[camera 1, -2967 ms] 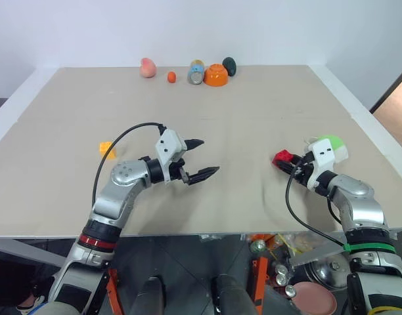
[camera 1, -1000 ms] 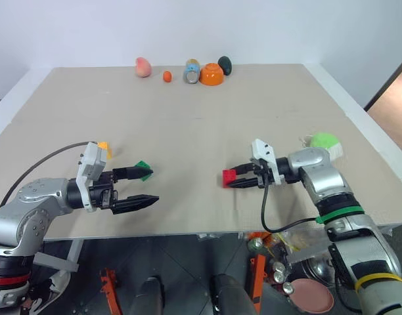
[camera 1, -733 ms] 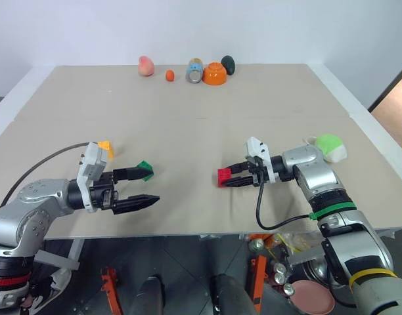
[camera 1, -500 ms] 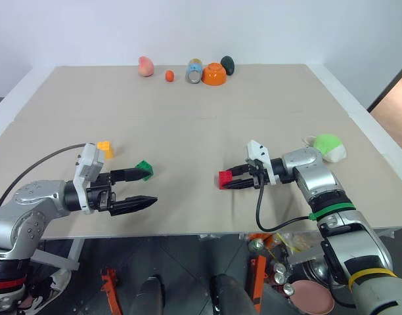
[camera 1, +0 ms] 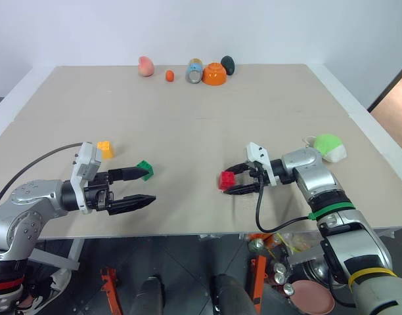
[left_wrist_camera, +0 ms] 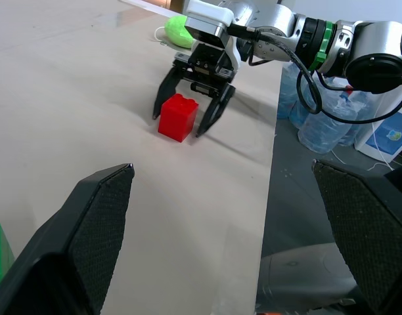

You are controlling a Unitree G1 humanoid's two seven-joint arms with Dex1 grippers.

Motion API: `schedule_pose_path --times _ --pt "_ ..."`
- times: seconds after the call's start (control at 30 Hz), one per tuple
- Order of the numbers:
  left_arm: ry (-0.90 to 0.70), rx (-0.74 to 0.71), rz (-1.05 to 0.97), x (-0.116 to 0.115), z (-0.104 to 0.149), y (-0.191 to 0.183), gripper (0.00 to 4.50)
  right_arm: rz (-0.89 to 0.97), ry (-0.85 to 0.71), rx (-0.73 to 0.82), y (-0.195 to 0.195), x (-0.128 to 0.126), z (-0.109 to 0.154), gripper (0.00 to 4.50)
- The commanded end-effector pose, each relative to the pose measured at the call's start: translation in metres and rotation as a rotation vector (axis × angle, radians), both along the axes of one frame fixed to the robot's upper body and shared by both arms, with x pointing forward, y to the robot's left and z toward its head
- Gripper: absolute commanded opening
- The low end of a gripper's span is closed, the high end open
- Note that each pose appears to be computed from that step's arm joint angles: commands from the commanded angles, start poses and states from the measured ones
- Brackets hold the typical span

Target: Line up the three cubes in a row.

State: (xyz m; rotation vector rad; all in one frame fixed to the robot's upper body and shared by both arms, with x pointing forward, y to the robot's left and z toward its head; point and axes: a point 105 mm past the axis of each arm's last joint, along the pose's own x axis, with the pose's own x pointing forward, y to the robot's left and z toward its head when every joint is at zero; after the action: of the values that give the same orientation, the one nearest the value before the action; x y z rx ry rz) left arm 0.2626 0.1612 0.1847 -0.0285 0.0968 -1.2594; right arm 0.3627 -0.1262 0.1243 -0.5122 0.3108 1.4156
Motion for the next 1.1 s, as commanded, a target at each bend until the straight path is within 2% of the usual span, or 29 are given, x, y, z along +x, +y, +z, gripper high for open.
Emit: schedule_pose_path --times 0.03,0.17,0.37,0.53,0.67,0.77,0.93,1.1 --pt "-0.047 -0.001 -0.016 -0.003 0.012 -0.002 4.5 0.002 -0.05 -0.001 0.003 0.002 0.009 4.47" --pt "-0.044 -0.005 -0.01 -0.002 0.011 -0.002 4.5 0.002 -0.056 -0.003 0.0 0.001 0.012 4.47" --pt "-0.026 0.011 0.123 0.003 0.002 0.022 4.5 0.009 -0.141 0.131 0.001 -0.02 0.054 4.47" --pt "-0.024 0.004 0.358 0.012 -0.005 0.053 4.5 -0.2 -0.282 0.335 0.014 -0.024 0.085 4.47" --pt "-0.003 -0.029 0.487 0.018 -0.01 0.066 4.5 -0.394 -0.298 0.399 0.019 -0.021 0.081 4.47" --pt "-0.007 0.029 0.513 0.017 -0.021 0.066 4.5 -0.47 -0.255 0.469 0.025 -0.031 0.075 4.47" --pt "0.001 0.137 0.549 0.024 -0.047 0.067 4.5 -0.388 -0.146 0.497 0.049 -0.074 0.065 4.47" --pt "0.002 0.144 0.567 0.041 -0.06 0.06 4.5 -0.268 -0.054 0.499 0.065 -0.11 0.064 4.47"
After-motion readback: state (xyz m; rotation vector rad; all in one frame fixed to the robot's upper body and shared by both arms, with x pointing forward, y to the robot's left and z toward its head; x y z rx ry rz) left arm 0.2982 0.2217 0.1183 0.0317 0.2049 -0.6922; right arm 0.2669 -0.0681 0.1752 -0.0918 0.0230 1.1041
